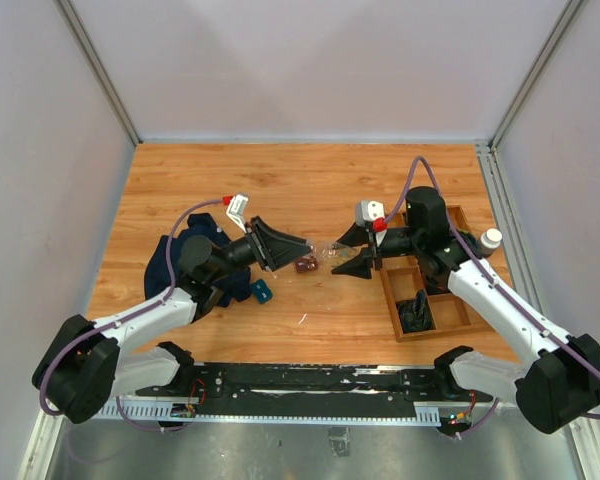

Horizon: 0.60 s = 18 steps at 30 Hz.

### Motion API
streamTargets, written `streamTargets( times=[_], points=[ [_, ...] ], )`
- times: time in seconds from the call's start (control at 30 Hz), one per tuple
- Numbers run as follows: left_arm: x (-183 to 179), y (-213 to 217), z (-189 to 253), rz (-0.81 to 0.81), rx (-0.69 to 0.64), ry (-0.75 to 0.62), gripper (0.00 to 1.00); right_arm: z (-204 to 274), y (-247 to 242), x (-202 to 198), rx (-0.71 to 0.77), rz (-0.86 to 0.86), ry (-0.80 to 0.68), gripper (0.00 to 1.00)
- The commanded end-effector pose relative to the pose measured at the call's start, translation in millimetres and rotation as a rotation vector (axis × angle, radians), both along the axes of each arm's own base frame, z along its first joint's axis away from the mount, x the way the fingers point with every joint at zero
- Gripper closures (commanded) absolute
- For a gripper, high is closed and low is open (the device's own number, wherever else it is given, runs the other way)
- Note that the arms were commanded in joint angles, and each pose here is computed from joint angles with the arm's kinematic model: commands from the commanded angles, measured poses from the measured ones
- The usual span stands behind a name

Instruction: Sort the pills into containers

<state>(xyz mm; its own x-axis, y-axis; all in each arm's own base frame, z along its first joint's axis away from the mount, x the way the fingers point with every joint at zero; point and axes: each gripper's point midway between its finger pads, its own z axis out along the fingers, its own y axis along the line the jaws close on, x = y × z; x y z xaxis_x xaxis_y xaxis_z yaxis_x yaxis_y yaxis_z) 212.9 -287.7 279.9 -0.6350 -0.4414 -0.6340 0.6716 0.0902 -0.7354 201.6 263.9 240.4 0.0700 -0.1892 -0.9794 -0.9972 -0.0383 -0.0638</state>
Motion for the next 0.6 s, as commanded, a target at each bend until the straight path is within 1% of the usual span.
streamTargets(
  times=[0.0,0.57],
  points=[
    [3.9,-3.5,-1.5,0.028,0.027,-0.016,0.72,15.8,6.3,2.7,0.008,0.01,-0.07,0.96],
    [-5.9,-8.6,4.4,-0.007,0.02,-0.022,0.72,3.5,10.4,8.0,-0.05,-0.015,-0.071,0.97]
  ],
)
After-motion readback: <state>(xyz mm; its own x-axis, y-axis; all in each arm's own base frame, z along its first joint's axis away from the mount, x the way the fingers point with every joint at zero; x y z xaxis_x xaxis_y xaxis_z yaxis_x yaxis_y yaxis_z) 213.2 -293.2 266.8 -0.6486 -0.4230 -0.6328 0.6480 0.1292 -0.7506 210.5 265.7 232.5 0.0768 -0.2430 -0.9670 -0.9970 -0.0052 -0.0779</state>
